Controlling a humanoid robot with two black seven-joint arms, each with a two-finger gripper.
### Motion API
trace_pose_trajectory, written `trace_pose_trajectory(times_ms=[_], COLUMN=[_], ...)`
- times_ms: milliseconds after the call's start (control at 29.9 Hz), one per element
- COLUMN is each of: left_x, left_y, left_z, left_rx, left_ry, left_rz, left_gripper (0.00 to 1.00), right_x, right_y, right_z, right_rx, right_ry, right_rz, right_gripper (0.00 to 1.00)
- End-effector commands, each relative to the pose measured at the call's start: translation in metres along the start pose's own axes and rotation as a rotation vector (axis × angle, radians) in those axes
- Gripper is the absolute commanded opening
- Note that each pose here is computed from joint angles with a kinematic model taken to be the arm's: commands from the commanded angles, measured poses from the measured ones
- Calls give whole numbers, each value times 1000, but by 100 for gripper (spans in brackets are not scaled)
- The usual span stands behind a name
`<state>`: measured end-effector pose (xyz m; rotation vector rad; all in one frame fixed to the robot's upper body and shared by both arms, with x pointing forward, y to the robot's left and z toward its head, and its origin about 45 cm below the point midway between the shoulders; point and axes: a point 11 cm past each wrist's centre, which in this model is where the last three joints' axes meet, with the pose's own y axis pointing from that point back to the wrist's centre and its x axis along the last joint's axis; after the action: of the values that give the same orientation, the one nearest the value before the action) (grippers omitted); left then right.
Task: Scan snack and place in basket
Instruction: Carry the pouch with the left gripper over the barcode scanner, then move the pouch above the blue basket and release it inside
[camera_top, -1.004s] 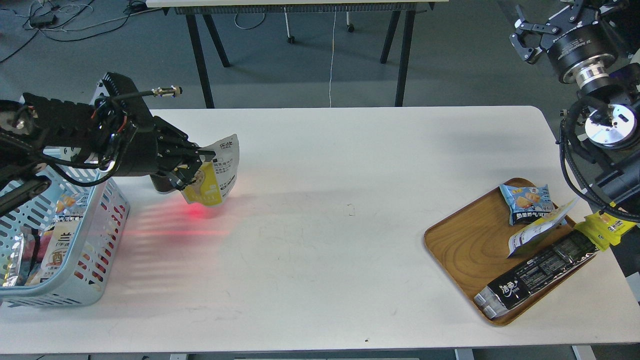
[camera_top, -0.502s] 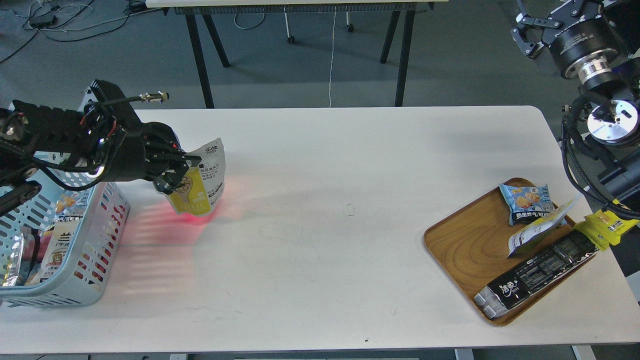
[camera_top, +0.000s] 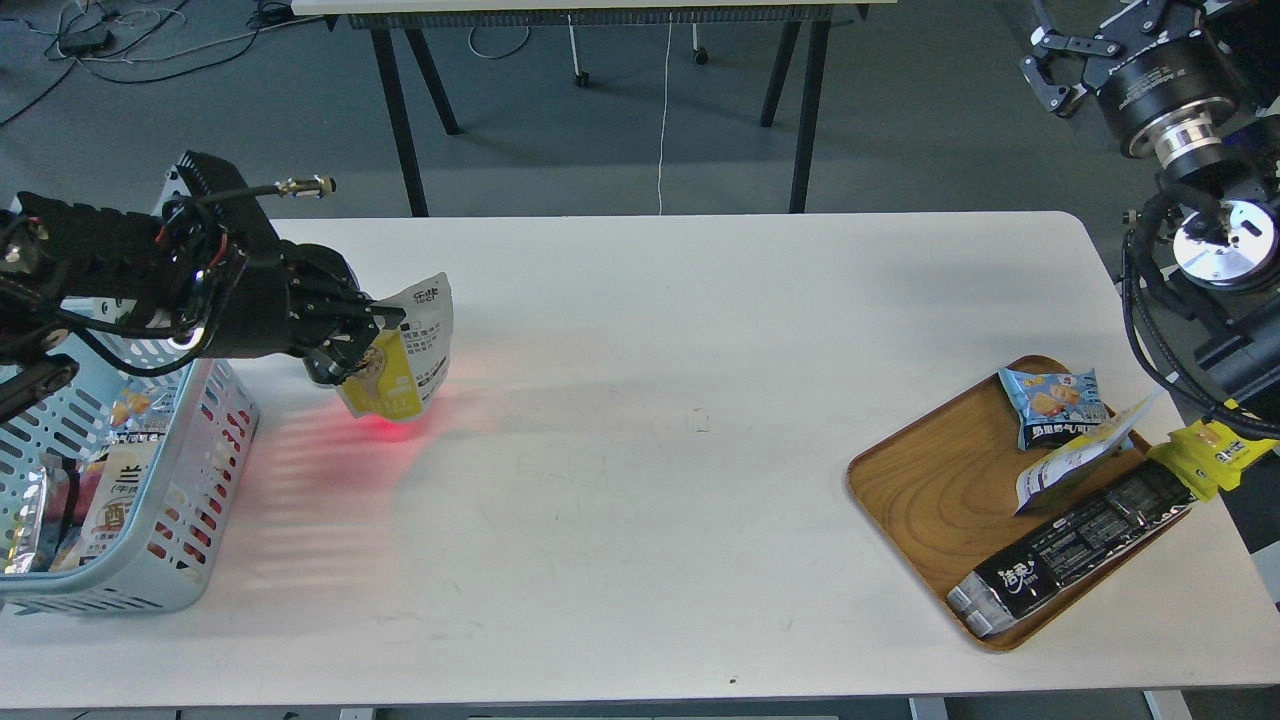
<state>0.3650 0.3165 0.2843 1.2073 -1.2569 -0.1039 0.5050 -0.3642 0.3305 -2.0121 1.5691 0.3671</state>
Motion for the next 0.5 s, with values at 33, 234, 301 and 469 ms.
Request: trace_pose_trajectory(times_ms=[33,234,301,469], left_x=[2,5,11,23], left_y=[2,6,16,39], left_z=[0,1,3,10], left_rx=[3,-3,1,11], left_ry=[-5,-13,-32,-85], left_rz=[3,12,32,61], left_gripper=[0,0,0,0], right_x=[0,0,0,0], right_y=[0,0,0,0], right_z=[-1,-1,-1,-1], right_rx=[2,0,0,0], right_ry=[1,3,3,4], right_rz=[-1,0,0,-1], right_gripper=[99,99,99,99])
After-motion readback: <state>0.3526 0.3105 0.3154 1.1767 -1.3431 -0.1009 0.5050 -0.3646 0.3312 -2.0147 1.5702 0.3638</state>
